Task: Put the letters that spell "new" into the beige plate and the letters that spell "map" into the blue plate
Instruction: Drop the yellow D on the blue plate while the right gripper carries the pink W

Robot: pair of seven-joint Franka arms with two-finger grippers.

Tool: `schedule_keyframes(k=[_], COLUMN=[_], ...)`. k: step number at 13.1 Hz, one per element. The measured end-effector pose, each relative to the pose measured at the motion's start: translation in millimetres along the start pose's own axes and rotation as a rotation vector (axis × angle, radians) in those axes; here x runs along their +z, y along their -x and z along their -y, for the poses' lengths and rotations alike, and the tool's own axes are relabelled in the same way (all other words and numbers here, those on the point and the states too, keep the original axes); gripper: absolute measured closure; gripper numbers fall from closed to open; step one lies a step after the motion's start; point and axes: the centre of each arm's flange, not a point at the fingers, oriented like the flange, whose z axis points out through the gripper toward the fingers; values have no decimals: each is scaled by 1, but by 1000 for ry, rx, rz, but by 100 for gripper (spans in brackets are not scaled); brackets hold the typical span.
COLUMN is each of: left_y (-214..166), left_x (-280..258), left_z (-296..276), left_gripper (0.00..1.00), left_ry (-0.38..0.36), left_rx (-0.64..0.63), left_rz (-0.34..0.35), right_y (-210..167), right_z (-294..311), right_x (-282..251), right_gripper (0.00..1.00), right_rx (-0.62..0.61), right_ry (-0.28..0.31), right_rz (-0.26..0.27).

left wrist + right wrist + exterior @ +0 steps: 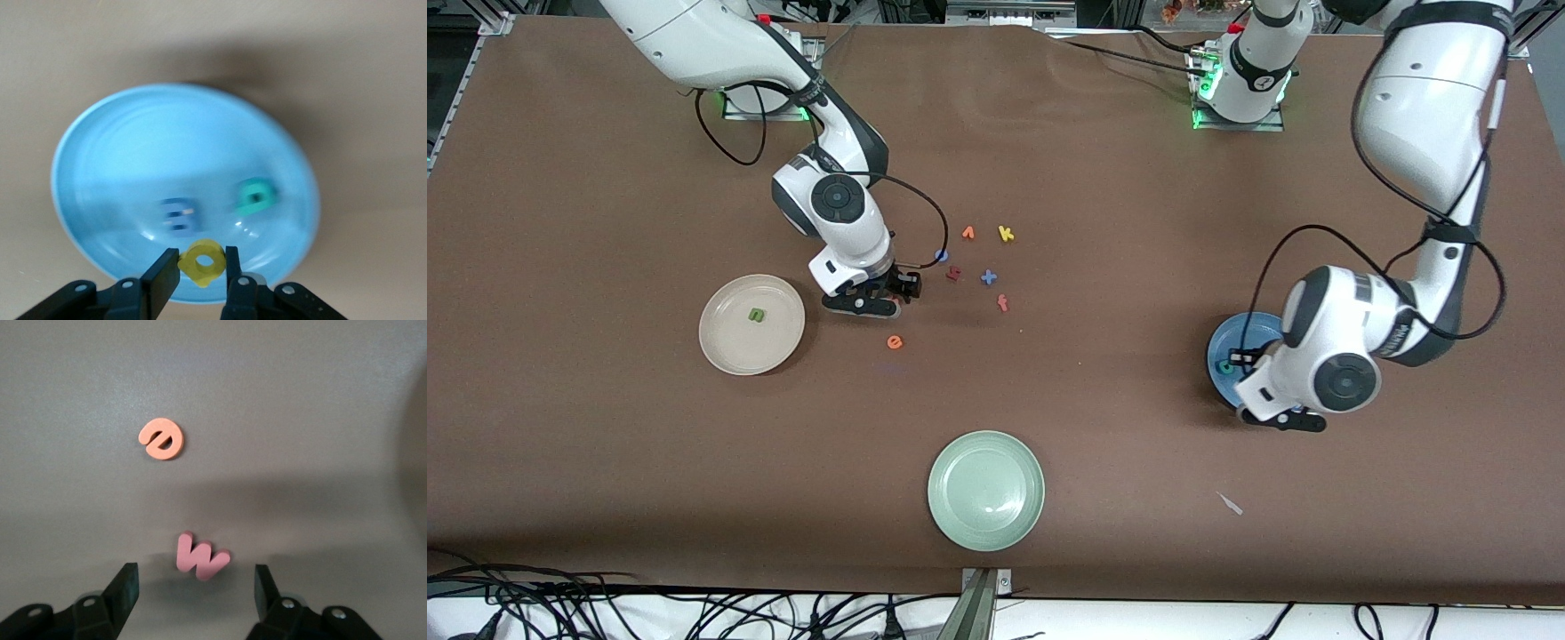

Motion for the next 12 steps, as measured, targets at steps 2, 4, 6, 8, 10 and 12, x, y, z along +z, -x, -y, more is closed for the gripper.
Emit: schedule_keyframes(k=[2, 4, 6, 8, 10, 12], left_y=[3, 3, 9, 21, 39, 67], left_x=[11, 2, -31, -80, -136, -190], left_z=[9, -3, -16, -26, -28, -25], left_gripper=[62, 41, 21, 1, 0, 0], left_ry=[10, 9, 4, -2, -15, -19], left_rx=[18, 36, 53, 63, 60, 46], left_rz=[17, -2, -58, -138, -228, -301], right_y=[-1, -2, -5, -7, -8, -8], right_z=[-2, -5, -10, -12, -10, -10], right_x=[7, 14, 20, 21, 18, 16], right_gripper=[22, 22, 26, 34, 52, 62], right_rx=[-3, -10, -6, -5, -6, -10], right_ry=[-3, -1, -1, -1, -3, -2], right_rz=[-3, -4, -9, -12, -17, -20])
